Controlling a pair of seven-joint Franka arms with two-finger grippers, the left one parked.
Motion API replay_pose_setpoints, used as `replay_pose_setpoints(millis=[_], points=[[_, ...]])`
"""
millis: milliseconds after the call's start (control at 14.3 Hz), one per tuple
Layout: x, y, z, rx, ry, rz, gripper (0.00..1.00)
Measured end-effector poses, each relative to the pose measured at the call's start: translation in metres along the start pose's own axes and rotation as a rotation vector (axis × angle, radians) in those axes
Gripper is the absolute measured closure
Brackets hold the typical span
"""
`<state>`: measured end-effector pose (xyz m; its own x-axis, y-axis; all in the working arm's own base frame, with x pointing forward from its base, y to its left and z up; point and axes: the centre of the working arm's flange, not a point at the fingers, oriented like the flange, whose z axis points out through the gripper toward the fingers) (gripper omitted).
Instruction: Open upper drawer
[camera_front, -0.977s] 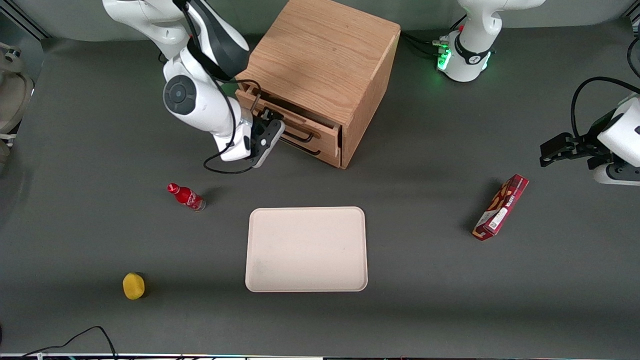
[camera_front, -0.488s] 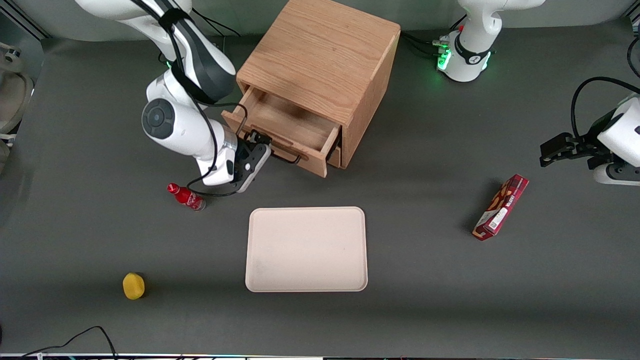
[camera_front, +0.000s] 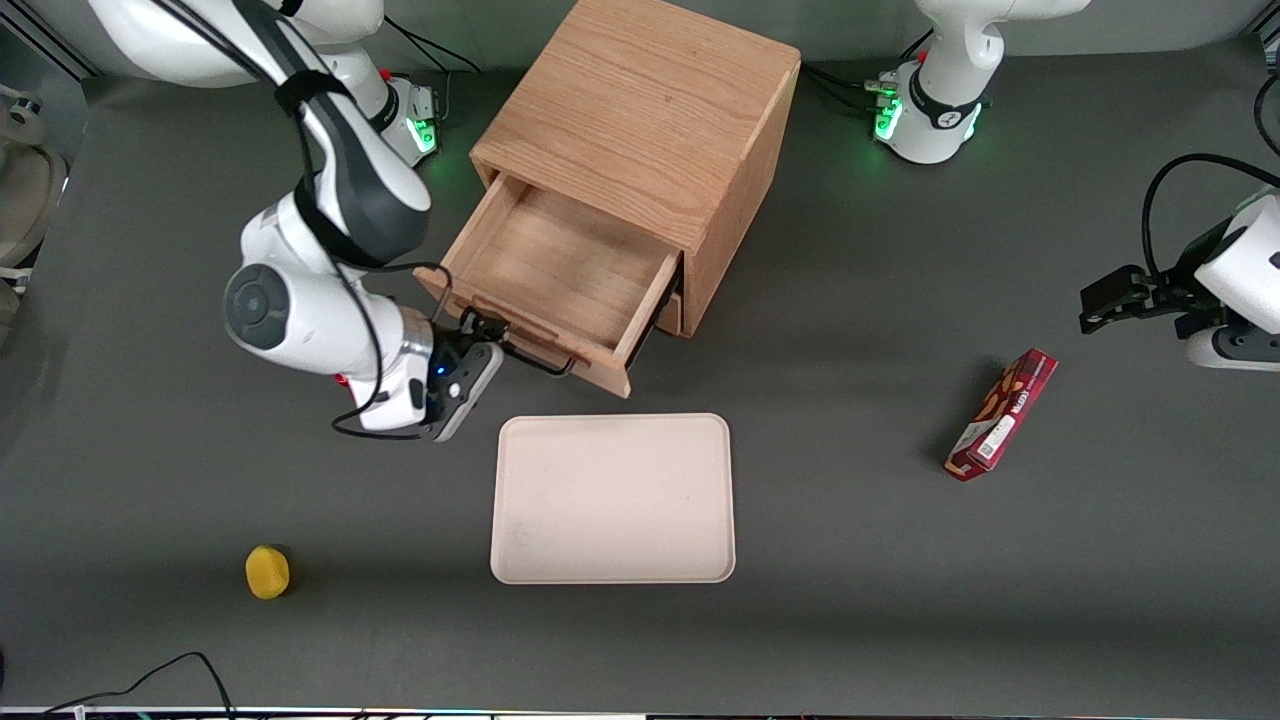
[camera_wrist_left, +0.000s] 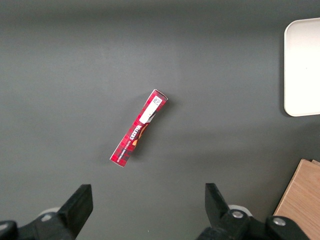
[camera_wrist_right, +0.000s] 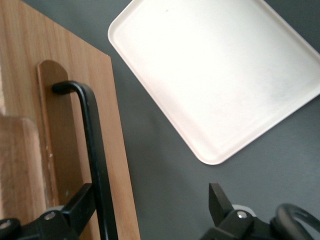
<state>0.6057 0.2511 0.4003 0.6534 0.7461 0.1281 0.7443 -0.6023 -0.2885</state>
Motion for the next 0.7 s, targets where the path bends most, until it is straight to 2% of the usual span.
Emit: replay_pose_setpoints(millis=[140, 488, 698], points=[[-0.002, 0.016, -0.011, -0.001, -0.001, -0.004, 0.00], [0.008, 0.014, -0.076, 0.057, -0.057, -0.032, 0.00], [0.009, -0.001, -0.129, 0.047, -0.051, -0.019, 0.00]])
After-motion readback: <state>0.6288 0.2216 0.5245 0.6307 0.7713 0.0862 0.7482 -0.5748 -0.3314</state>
